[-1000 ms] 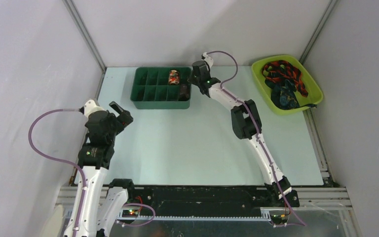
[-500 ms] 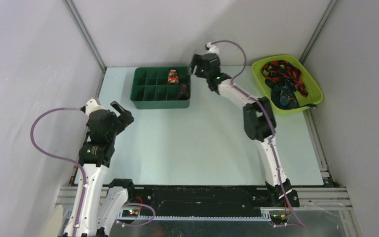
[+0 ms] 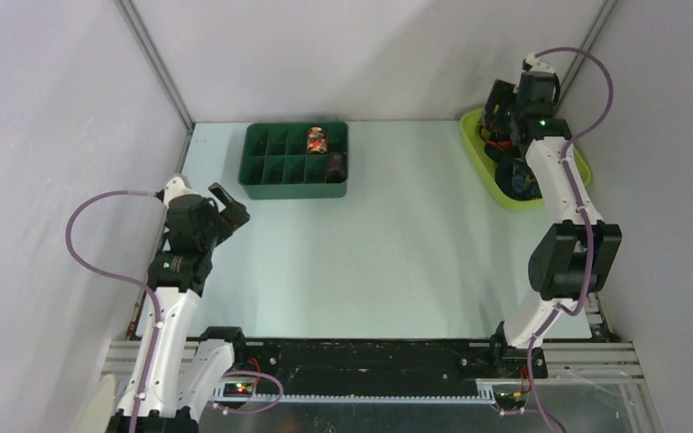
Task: Roll the ties
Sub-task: Pick up the tie from the bin.
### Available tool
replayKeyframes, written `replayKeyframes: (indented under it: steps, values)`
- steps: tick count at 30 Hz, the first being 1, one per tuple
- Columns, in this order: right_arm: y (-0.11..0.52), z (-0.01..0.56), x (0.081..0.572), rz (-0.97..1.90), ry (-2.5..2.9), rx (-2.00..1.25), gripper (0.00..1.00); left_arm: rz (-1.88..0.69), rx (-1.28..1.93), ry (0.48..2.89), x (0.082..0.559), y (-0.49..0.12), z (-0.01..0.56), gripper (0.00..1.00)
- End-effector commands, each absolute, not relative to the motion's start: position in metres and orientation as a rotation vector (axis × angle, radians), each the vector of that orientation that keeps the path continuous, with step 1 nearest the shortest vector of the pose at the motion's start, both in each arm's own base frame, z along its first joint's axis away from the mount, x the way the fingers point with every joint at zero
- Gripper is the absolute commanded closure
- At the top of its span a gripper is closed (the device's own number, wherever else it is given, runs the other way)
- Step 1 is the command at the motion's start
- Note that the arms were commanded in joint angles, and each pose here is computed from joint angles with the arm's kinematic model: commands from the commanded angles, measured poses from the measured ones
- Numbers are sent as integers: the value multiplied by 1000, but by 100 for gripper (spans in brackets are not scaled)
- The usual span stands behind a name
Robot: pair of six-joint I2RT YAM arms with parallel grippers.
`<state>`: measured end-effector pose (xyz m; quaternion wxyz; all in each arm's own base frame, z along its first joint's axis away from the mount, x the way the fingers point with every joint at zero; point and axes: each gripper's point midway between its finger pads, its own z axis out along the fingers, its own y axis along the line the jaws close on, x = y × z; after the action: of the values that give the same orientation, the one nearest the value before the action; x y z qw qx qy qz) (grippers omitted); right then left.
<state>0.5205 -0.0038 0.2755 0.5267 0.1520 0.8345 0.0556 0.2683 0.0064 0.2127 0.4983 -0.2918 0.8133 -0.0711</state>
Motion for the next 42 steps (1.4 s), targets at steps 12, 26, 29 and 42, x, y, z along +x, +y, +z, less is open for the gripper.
replayKeyframes:
  steps: [12,26,29,42]
  values:
    - [-2,138,502,92,2471,164,23,-263,-641,1927,280,-5,231,0]
    - [-28,109,510,-182,2536,141,34,-292,-632,1947,284,-11,225,0]
    - [-28,103,510,-180,2548,137,39,-300,-629,1949,285,-12,225,0]
    - [-27,84,514,-164,2594,110,46,-304,-626,1958,283,-13,221,0]
